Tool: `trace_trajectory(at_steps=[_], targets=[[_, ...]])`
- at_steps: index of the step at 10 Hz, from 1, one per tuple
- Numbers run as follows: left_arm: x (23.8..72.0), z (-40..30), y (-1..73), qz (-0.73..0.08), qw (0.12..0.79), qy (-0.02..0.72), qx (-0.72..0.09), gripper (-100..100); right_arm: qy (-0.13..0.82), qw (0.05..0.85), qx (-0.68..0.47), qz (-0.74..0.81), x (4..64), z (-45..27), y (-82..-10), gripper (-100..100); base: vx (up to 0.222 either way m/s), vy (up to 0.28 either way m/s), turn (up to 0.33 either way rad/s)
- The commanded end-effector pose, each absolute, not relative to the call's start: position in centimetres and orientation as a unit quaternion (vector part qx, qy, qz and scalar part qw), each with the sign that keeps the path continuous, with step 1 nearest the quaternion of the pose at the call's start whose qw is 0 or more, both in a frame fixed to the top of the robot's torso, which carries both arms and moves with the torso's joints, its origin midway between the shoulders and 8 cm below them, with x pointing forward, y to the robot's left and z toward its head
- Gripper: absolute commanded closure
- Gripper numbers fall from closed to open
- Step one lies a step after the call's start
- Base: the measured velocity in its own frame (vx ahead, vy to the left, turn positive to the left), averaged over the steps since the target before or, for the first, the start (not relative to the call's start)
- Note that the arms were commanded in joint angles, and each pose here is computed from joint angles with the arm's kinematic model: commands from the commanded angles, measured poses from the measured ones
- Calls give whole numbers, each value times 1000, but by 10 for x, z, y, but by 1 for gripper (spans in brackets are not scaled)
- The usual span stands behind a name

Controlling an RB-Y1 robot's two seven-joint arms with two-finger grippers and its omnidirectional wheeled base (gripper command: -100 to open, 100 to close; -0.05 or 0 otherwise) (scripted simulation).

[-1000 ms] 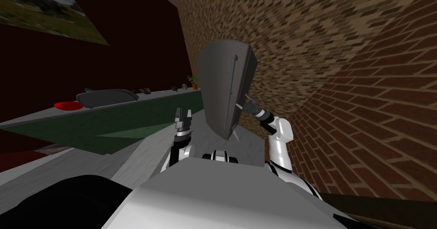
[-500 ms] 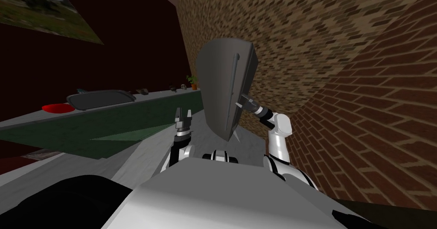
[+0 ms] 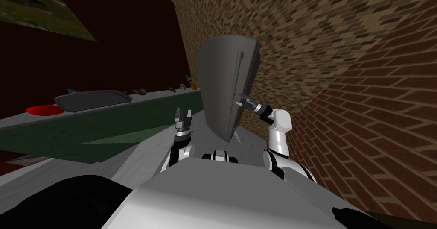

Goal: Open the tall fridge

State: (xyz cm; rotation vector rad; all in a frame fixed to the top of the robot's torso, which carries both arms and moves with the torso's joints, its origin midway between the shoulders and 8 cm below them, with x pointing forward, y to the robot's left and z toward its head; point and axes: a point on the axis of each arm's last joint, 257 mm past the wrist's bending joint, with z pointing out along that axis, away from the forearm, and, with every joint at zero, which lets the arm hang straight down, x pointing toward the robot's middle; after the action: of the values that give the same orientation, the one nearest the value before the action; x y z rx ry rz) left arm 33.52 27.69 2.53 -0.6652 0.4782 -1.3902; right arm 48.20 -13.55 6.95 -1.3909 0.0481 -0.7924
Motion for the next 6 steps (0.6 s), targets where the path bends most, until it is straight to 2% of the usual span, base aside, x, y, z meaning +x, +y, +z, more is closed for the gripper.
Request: trace_trajectory(at_steps=[1, 6], targets=[[335, 25, 277, -622, 692, 214, -298, 0, 2, 663, -644, -381, 496, 66, -139, -100, 28, 47, -14], [335, 25, 277, -622, 692, 214, -298, 0, -45, 571, -691, -440, 523, 65, -158, -100, 41, 50, -25]])
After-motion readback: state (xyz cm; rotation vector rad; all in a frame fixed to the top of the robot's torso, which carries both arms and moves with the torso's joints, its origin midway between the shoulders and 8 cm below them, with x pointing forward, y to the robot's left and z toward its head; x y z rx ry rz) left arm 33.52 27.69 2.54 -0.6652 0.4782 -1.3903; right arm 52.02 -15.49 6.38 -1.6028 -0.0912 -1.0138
